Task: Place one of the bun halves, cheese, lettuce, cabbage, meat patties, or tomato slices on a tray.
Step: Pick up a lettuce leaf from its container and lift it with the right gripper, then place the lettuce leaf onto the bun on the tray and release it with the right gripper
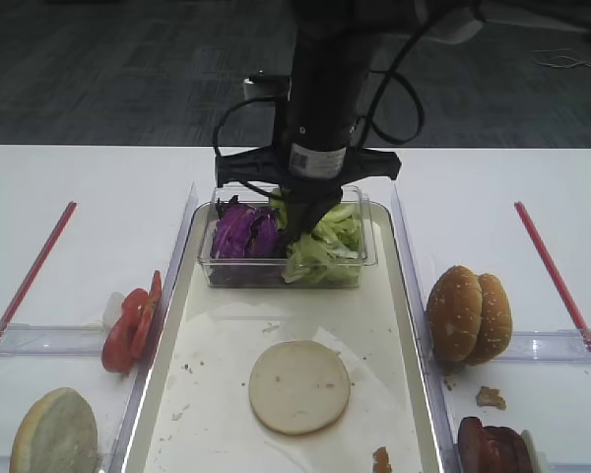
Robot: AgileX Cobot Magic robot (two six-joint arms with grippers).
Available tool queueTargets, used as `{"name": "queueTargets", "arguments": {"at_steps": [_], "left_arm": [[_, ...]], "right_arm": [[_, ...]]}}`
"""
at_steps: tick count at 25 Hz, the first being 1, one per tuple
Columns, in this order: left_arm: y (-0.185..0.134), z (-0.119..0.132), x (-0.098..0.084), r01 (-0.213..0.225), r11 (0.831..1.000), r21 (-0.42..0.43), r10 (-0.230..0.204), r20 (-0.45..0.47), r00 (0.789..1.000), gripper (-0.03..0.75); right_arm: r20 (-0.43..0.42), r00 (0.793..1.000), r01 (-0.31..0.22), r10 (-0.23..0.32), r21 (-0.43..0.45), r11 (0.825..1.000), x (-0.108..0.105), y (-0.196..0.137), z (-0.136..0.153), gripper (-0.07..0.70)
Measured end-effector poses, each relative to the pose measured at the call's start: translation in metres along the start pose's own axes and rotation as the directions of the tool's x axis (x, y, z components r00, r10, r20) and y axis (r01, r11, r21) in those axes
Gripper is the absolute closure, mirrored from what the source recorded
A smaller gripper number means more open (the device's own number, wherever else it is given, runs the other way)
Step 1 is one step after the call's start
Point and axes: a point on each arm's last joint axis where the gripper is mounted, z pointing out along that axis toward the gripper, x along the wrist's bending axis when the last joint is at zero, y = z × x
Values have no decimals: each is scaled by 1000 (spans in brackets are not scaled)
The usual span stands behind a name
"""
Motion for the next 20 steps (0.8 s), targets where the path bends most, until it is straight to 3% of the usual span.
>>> {"name": "queueTargets", "arguments": {"at_steps": [9,16,20], "left_arm": [[0,0,0,0,1000,0,0,0,1000,239],[0,0,0,0,1000,0,0,0,1000,239],[0,0,0,0,1000,0,0,0,1000,239]], "right_arm": [[5,996,86,-86,85,993,28,-44,5,593],[28,987,149,-157,189,970,50,-79,31,594],[46,986,143,-159,237,961,48,-94,41,594]]}}
